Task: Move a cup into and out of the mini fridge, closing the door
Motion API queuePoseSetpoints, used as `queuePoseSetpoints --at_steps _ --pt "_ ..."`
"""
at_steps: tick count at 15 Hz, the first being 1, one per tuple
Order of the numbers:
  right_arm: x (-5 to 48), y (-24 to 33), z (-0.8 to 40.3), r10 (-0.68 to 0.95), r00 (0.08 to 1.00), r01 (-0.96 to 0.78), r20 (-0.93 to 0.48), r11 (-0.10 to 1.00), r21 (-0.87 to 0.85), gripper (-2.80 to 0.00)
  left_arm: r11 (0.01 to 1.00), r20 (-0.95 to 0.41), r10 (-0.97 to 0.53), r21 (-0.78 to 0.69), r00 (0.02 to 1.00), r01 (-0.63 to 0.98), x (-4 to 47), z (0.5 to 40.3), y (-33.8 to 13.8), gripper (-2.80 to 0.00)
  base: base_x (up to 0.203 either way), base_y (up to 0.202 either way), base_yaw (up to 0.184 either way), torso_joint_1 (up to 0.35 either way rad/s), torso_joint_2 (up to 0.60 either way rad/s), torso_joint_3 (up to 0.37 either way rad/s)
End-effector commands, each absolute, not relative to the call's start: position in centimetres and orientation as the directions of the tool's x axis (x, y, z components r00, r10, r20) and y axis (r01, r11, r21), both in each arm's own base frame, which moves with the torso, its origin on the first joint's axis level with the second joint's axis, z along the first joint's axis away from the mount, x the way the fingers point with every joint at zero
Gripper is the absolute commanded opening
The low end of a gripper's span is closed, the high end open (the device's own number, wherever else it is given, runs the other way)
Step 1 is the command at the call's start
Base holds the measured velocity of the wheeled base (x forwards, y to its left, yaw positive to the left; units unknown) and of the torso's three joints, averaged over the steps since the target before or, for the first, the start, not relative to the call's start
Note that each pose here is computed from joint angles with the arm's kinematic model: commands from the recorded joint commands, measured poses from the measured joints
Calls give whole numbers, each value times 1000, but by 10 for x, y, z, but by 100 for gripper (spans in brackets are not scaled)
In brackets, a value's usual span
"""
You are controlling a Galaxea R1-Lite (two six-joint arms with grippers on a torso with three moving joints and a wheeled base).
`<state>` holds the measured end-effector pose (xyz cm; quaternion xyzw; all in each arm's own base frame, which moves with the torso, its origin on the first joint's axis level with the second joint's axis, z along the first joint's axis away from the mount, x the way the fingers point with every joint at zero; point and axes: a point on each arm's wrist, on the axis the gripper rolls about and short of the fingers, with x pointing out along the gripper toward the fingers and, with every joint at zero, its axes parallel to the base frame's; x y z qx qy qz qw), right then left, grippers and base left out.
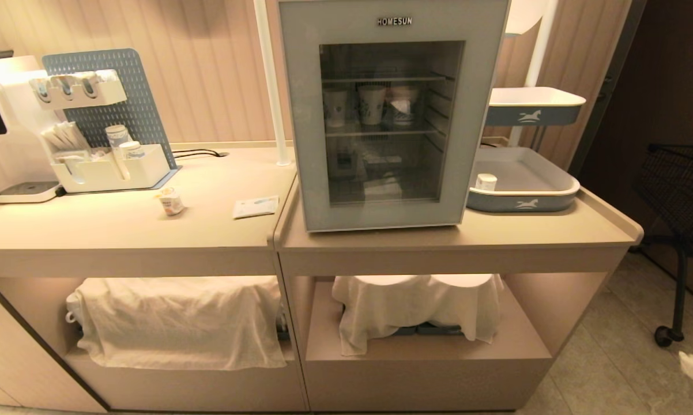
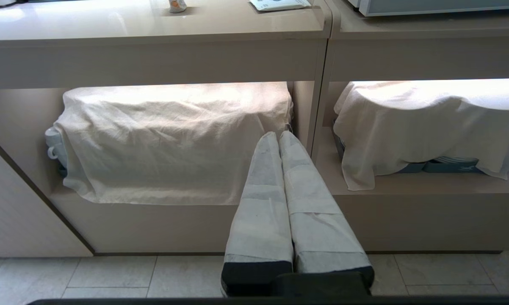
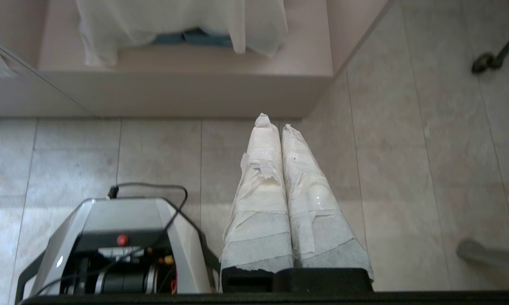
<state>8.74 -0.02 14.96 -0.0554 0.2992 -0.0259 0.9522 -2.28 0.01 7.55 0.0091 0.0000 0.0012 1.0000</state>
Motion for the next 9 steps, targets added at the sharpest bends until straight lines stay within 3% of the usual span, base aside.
queuePoseSetpoints --at_steps 1,9 --pt "50 -1 144 -74 892 24 -446 993 -116 -280 1000 -1 3 18 1000 -3 -23 76 0 -280 0 0 0 0 0 0" --pt "-7 -2 118 -70 951 40 -300 994 -105 -280 1000 0 3 18 1000 -3 -23 75 0 -280 0 0 0 0 0 0"
